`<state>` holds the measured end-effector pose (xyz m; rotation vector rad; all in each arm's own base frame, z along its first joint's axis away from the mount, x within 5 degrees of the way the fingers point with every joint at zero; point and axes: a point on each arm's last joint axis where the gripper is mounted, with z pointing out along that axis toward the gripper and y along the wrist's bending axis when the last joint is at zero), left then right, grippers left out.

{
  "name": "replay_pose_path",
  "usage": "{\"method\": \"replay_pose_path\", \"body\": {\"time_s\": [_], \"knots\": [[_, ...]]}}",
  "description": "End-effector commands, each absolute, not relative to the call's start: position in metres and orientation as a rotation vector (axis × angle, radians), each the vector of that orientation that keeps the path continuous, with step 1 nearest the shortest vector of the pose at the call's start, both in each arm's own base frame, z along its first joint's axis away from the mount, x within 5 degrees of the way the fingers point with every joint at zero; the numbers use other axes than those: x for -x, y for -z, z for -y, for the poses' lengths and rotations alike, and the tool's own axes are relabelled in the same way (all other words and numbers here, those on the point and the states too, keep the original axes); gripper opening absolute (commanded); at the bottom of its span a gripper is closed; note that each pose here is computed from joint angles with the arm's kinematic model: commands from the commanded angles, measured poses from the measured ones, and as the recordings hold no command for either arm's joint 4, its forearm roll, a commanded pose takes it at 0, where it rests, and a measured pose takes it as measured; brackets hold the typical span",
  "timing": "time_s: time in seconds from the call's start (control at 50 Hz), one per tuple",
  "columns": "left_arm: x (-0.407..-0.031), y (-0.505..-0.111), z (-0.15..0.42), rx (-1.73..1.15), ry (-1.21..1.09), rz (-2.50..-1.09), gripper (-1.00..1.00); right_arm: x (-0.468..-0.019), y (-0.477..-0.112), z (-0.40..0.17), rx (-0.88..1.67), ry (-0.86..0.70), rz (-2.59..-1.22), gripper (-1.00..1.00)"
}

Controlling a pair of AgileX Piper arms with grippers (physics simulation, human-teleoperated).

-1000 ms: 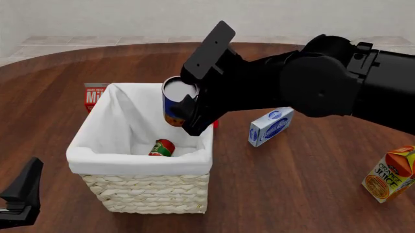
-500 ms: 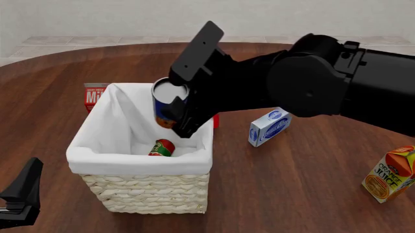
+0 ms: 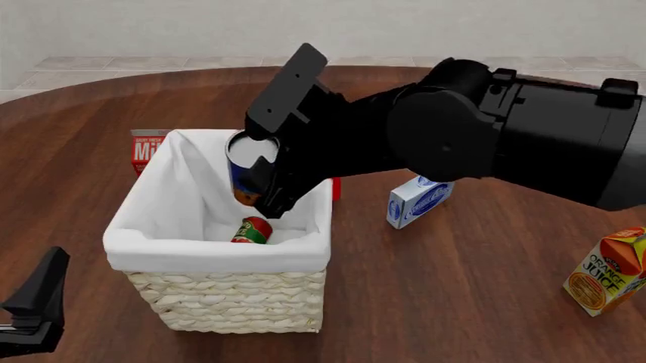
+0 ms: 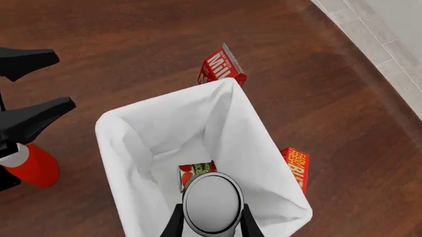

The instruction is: Pick up the alphabet soup and the tomato sauce, and put them in the basket.

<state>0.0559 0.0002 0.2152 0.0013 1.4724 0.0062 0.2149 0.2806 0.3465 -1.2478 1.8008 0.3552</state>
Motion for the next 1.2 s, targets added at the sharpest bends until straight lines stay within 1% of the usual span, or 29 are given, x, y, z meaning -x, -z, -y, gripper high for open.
{"method": "replay_pose_path", "body": {"time_s": [0.02, 0.48, 1.0, 1.02, 1.2], "knots": [[-0.056, -0.215, 0.000, -0.009, -0.008, -1.476, 1.00, -0.219, -0.343, -0.287, 1.234, -0.367, -1.822, -1.00], [-0.056, -0.216, 0.000, 0.009, -0.003, -1.467, 1.00, -0.228, -0.321, -0.296, 1.257, -0.350, -1.879, -1.00], [-0.056, -0.216, 0.000, 0.009, -0.003, -1.467, 1.00, -0.233, -0.310, -0.300, 1.263, -0.342, -1.909, -1.00], [-0.056, -0.216, 0.000, 0.009, -0.003, -1.467, 1.00, -0.234, -0.310, -0.299, 1.264, -0.340, -1.905, 1.00], [-0.056, -0.216, 0.000, 0.009, -0.003, -1.467, 1.00, -0.232, -0.310, -0.301, 1.267, -0.345, -1.910, 1.00]]}}
